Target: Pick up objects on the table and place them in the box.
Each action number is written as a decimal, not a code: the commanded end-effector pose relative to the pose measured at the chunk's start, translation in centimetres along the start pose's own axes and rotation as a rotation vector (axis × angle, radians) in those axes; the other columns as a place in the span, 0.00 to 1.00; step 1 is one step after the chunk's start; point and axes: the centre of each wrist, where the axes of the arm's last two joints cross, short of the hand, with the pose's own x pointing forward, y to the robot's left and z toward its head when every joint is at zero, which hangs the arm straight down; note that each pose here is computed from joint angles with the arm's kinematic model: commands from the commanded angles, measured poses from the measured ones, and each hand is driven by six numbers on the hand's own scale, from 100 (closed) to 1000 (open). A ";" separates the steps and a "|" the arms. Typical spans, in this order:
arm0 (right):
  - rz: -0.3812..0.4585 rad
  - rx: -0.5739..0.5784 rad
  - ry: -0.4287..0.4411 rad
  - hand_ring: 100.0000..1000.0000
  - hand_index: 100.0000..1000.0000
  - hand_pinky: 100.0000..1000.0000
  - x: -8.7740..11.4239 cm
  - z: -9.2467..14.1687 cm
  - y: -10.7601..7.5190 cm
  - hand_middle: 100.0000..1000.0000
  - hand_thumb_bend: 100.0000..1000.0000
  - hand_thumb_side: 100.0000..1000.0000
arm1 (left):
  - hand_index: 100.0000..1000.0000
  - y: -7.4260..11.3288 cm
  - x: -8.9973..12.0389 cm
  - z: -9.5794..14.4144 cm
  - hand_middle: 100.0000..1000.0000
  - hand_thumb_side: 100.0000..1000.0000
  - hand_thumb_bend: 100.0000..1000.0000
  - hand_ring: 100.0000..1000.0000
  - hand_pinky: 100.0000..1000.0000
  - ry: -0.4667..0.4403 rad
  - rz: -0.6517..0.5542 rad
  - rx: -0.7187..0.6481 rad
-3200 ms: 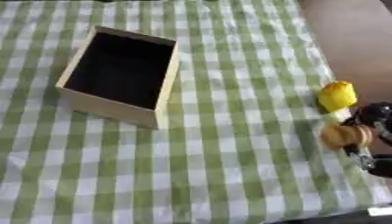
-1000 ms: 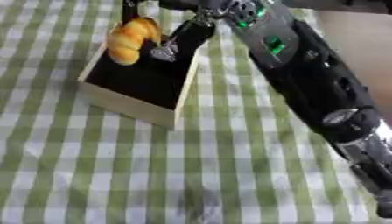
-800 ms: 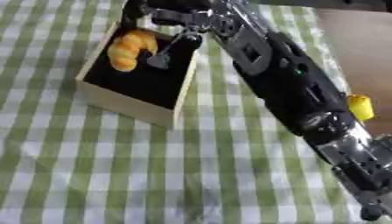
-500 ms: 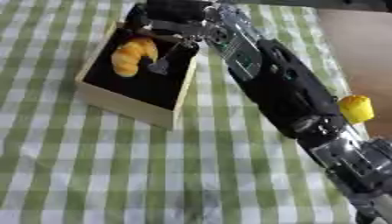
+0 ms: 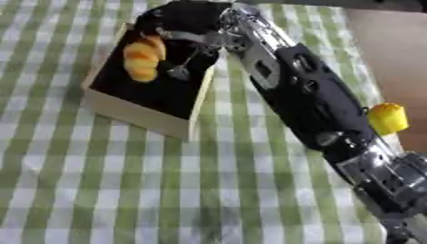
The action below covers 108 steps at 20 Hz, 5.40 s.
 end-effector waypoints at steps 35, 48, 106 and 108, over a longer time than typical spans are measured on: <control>0.020 -0.025 0.005 0.93 0.95 0.88 -0.5 0.0 -0.4 0.84 0.04 0.21 | 0.81 -0.5 0.4 -0.1 0.73 0.57 0.19 0.77 0.62 0.017 0.021 -0.011; -0.052 -0.272 0.208 0.91 0.93 0.87 -2.5 9.8 -6.2 0.82 0.00 0.00 | 0.81 0.3 0.2 0.4 0.73 0.58 0.19 0.77 0.62 0.040 -0.018 0.000; -0.124 0.096 0.805 0.94 0.95 0.88 1.6 32.5 6.5 0.85 0.17 0.12 | 0.81 0.8 0.0 1.3 0.73 0.59 0.16 0.78 0.62 0.081 -0.063 0.011; -0.127 0.124 0.820 0.94 0.95 0.88 1.2 32.9 6.7 0.86 0.22 0.16 | 0.81 0.8 0.0 1.3 0.73 0.60 0.16 0.78 0.62 0.082 -0.061 0.011</control>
